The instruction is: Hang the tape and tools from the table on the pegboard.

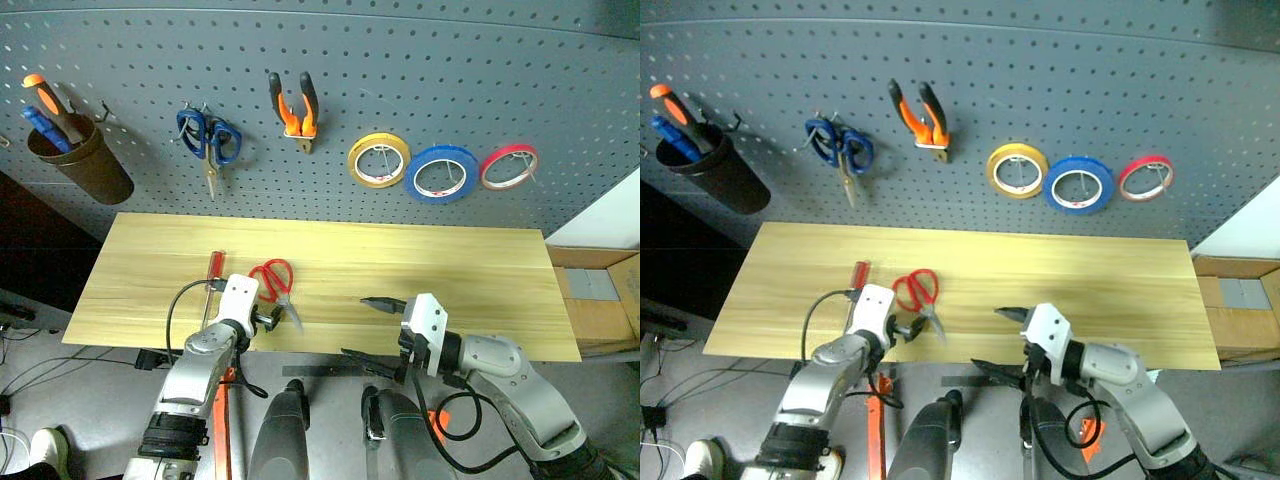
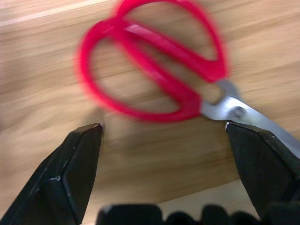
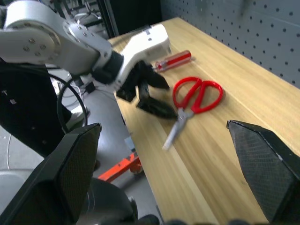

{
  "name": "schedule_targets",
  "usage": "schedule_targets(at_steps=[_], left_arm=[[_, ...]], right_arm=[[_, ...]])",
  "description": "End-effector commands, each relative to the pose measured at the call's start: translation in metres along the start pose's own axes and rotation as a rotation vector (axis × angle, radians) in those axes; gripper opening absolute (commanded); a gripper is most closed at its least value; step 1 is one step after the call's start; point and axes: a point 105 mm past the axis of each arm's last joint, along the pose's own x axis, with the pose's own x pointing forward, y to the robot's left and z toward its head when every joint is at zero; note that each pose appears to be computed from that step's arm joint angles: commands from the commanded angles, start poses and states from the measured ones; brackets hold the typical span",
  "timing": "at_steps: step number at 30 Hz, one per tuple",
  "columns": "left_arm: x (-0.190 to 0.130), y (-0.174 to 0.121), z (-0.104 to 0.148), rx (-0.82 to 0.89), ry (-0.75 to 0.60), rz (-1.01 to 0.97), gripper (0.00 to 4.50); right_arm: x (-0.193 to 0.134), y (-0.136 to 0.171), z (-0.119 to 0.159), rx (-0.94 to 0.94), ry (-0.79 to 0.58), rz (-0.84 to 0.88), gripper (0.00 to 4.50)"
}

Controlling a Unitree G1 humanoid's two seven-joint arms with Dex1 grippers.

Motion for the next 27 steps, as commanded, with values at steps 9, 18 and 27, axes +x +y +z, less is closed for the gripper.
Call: schedule_targets(at_steps=[9, 18, 27], left_arm=[[-0.012, -0.010, -0.028, -0.097, 0.098, 0.025, 1.53], [-0.018, -0.037, 0.006, -0.342, 0.006, 0.017, 2.48], [-0.015, -0.061, 0.030, -0.432, -0.027, 0.042, 4.46]], right_arm=[[-0.005, -0.003, 0.005, -0.012, -0.017, -0.006, 4.50], [-0.007, -0.005, 0.007, -0.016, -0.012, 0.003, 4.50], [-0.009, -0.010, 0.006, -0.025, 0.001, 0.011, 4.50]])
